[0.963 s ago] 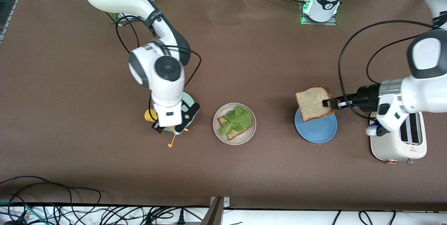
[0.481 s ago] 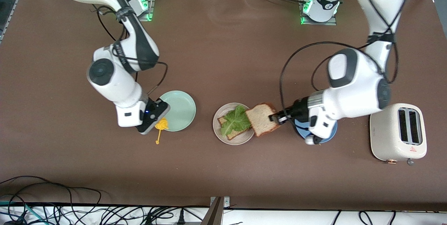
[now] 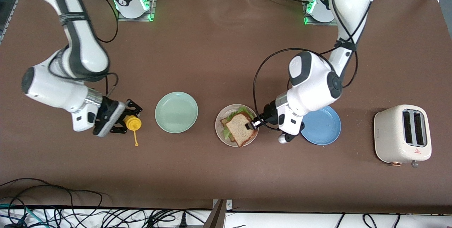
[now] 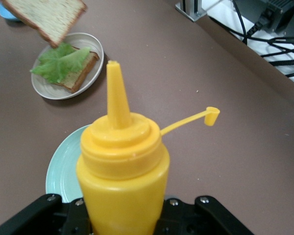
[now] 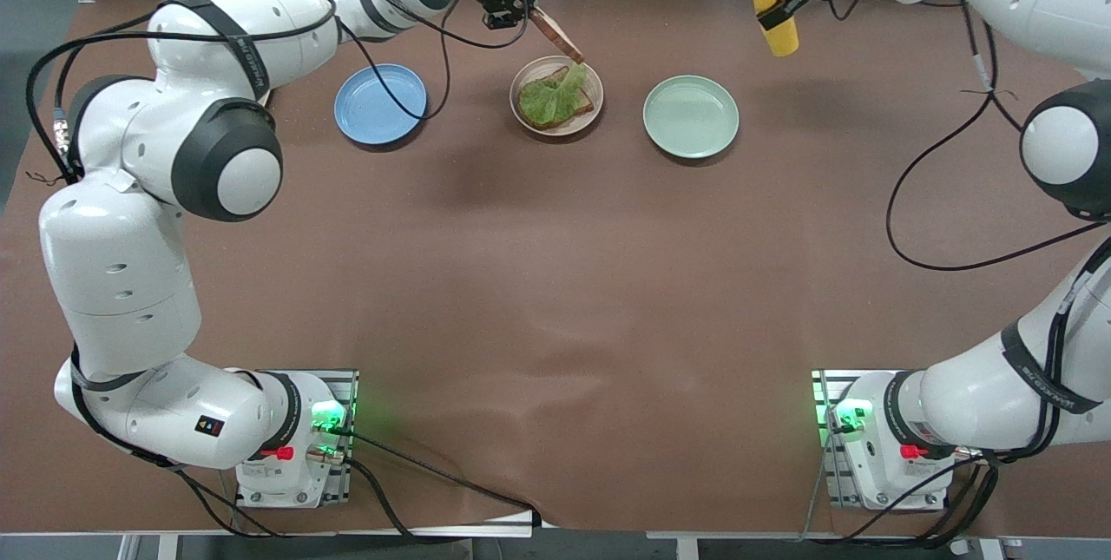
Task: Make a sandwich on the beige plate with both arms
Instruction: 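Place the bread on the lettuce while the right gripper returns the mustard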
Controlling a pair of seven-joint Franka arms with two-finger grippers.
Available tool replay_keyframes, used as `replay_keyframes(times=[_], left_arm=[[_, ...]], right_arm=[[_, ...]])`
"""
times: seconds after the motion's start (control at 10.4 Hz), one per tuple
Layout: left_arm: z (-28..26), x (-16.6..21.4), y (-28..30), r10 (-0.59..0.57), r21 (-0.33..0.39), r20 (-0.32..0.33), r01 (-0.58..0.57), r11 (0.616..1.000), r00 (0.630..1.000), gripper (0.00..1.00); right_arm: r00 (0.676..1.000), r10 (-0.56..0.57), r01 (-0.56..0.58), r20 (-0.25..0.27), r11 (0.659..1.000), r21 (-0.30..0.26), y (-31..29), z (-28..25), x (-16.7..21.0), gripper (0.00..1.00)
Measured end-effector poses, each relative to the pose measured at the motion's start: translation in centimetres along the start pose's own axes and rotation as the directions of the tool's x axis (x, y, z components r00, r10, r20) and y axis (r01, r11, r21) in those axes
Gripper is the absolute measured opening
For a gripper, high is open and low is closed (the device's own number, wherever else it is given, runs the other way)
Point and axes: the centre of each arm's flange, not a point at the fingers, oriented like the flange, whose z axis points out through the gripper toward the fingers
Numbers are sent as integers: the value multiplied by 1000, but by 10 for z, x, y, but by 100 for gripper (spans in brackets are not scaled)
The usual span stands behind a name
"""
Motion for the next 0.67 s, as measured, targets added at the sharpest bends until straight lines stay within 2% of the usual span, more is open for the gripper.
replay_keyframes(times=[0.19,0.39,0.67], left_arm=[[20,-12,-5,1,-1,-8,-1,1000,1000,9],[31,-16,-15,-3,20,0,3,1000,1000,9],[41,-21,-25,-6,44,12,5,999,1000,9]], right_arm=[[992,-65,73,-110,995,70,16,-6,-36,10],[968,-125,149,-218,984,96,25,2,-67,10],[902,-164,228,-400,966,118,29,44,-122,10]])
